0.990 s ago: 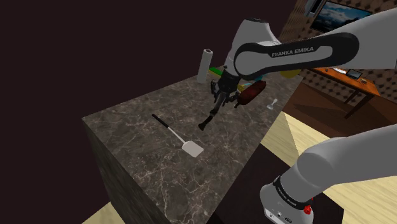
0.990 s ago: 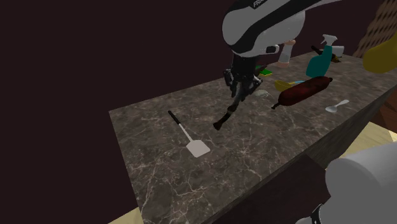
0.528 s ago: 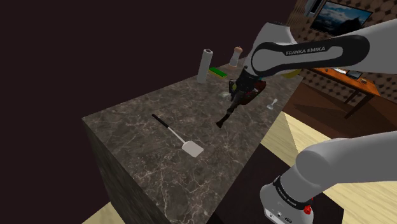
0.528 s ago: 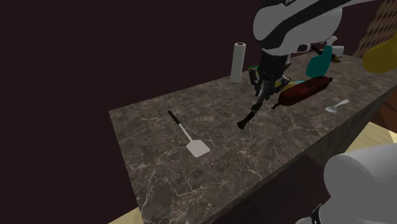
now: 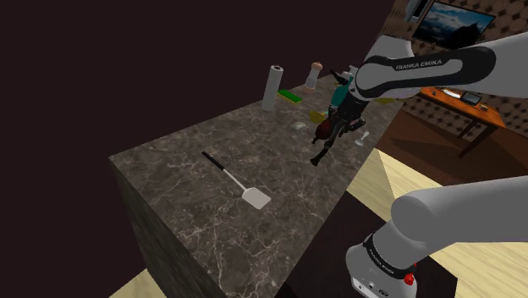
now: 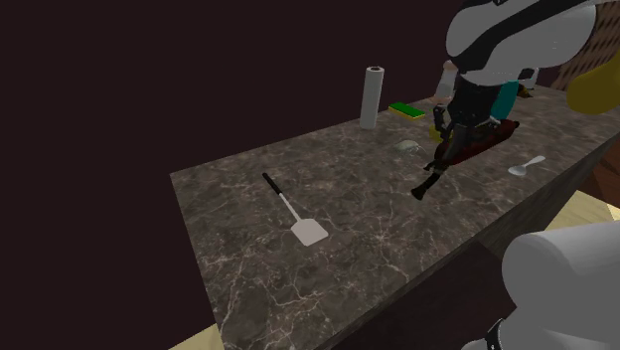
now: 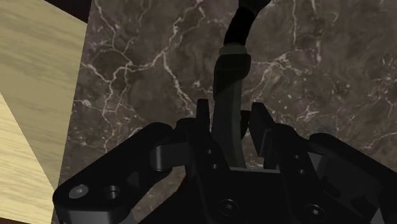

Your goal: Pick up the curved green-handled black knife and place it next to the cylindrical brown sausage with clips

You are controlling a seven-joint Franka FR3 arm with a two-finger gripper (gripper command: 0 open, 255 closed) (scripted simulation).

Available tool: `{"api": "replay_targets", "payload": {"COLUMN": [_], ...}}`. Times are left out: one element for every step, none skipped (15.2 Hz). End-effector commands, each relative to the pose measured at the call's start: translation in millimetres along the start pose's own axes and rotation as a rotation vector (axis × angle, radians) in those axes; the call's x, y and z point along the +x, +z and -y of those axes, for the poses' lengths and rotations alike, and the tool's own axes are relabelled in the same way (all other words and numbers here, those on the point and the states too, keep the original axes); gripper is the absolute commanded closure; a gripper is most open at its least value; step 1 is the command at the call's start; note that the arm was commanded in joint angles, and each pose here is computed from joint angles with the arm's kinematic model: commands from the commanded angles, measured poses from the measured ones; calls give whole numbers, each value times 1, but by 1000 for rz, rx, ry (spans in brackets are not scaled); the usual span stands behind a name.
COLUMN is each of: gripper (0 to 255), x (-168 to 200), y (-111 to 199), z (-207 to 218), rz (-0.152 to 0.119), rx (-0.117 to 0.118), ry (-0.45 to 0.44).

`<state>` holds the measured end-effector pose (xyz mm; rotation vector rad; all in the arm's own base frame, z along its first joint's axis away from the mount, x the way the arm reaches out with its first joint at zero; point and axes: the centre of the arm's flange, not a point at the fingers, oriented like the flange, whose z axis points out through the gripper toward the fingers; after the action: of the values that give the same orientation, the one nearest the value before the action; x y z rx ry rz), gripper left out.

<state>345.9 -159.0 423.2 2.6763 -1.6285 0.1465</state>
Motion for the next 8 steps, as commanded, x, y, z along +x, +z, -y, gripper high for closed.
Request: {"api": "replay_targets", "payload": {"gripper": [255, 255, 255, 255, 255, 255, 255, 255], "x": [9, 8, 8, 8, 7, 7, 6, 6], "y": [6, 11, 16, 22, 27, 32, 38, 43], "z": [-12, -12, -13, -13, -13, -13, -14, -14], "rz": [0, 0, 0, 0, 0, 0, 0, 0], "rx": [0, 0, 0, 0, 0, 0, 0, 0], "ry": [-2, -2, -2, -2, -2, -2, -2, -2]}}
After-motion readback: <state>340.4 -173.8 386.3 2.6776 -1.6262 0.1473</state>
